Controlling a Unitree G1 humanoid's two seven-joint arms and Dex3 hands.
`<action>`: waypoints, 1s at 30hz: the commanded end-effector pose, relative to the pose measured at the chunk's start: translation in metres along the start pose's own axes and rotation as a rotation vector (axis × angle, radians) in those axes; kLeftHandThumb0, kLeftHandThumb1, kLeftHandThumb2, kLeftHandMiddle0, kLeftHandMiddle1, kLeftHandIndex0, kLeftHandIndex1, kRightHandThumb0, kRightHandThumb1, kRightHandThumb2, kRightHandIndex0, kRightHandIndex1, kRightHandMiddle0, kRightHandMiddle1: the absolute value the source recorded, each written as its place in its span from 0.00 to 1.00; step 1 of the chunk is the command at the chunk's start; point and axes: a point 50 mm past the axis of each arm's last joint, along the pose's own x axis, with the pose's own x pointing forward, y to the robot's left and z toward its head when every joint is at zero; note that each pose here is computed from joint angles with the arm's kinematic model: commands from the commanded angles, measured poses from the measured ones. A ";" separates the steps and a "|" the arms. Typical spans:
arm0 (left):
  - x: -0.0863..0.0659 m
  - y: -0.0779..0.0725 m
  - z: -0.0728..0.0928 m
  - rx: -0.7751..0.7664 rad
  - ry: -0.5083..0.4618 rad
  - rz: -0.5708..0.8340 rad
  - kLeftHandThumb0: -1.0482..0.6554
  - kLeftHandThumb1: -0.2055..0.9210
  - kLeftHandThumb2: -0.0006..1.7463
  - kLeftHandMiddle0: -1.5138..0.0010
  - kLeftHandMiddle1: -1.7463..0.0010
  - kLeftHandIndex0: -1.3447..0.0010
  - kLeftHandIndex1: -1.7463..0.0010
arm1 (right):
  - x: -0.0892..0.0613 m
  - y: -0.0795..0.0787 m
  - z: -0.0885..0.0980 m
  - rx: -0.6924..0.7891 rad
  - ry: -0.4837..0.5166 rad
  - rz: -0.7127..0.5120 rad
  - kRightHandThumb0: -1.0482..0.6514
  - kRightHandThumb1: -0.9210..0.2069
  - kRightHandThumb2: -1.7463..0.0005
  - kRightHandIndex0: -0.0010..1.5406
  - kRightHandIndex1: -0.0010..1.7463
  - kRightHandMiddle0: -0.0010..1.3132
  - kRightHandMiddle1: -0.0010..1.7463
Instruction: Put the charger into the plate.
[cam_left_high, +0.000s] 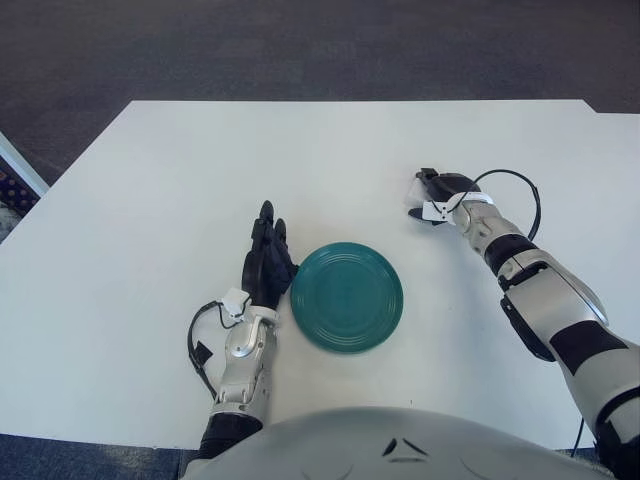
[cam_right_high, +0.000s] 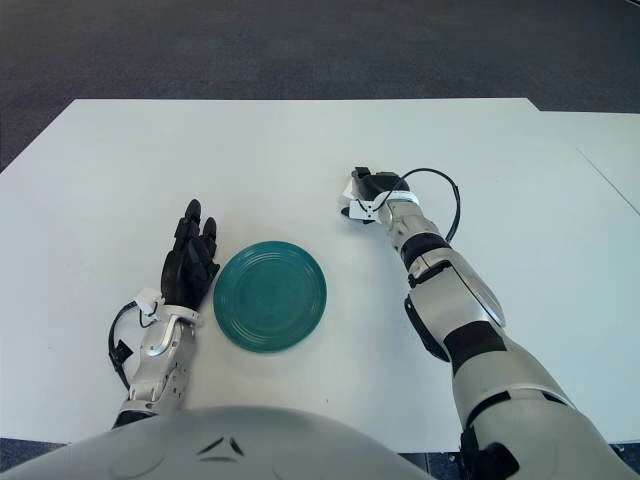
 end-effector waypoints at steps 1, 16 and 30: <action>-0.007 -0.006 -0.019 -0.063 0.085 0.050 0.00 1.00 0.48 1.00 1.00 1.00 0.98 | -0.002 0.003 -0.005 -0.070 -0.009 0.050 0.10 0.00 0.60 0.11 0.00 0.00 0.28; -0.006 -0.009 -0.017 0.000 0.079 0.021 0.00 1.00 0.50 1.00 1.00 0.99 0.99 | -0.008 0.013 -0.025 -0.176 0.033 0.135 0.12 0.00 0.63 0.10 0.00 0.00 0.26; -0.005 -0.012 -0.016 0.003 0.073 0.037 0.00 1.00 0.50 1.00 1.00 0.98 0.98 | -0.009 0.016 -0.022 -0.208 0.010 0.019 0.15 0.00 0.63 0.28 0.03 0.02 0.40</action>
